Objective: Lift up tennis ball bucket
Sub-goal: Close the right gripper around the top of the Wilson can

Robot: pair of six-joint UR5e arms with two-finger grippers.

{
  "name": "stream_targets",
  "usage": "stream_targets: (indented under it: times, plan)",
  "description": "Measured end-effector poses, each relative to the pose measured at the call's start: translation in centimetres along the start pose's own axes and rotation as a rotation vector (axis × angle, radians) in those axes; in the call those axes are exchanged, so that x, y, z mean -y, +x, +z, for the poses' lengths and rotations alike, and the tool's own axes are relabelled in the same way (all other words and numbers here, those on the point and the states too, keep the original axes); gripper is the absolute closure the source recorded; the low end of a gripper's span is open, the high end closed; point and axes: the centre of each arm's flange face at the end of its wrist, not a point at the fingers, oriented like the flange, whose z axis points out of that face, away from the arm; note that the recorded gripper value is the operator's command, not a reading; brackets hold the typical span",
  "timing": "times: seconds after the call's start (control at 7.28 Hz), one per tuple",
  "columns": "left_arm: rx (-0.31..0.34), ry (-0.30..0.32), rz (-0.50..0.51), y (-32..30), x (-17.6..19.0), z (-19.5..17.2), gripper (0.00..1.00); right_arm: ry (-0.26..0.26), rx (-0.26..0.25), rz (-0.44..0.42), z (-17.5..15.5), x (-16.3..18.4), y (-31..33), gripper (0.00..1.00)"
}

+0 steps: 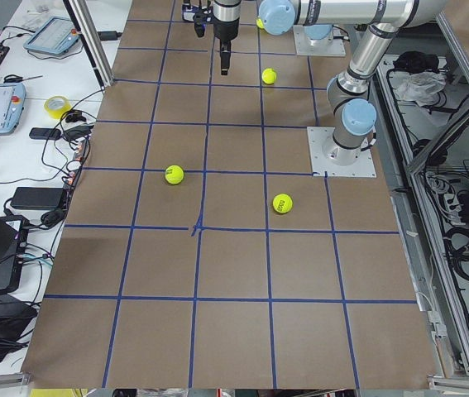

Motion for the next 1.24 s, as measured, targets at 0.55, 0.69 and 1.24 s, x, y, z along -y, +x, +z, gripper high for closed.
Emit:
stream_targets:
  times: [0.55, 0.69, 1.24]
  plan:
    - [0.0, 0.002, -0.002, -0.1, -0.1, -0.1, 0.0, -0.072, 0.0, -0.035, 4.3, -0.8, 0.1, 0.0]
    - [0.0, 0.002, -0.003, -0.1, -0.1, -0.1, 0.0, -0.09, -0.015, -0.036, 5.3, -0.8, 0.2, 0.0]
    - [0.0, 0.003, -0.003, -0.1, -0.1, -0.2, 0.0, -0.124, -0.021, -0.06, 7.3, -1.5, 0.2, 0.11]
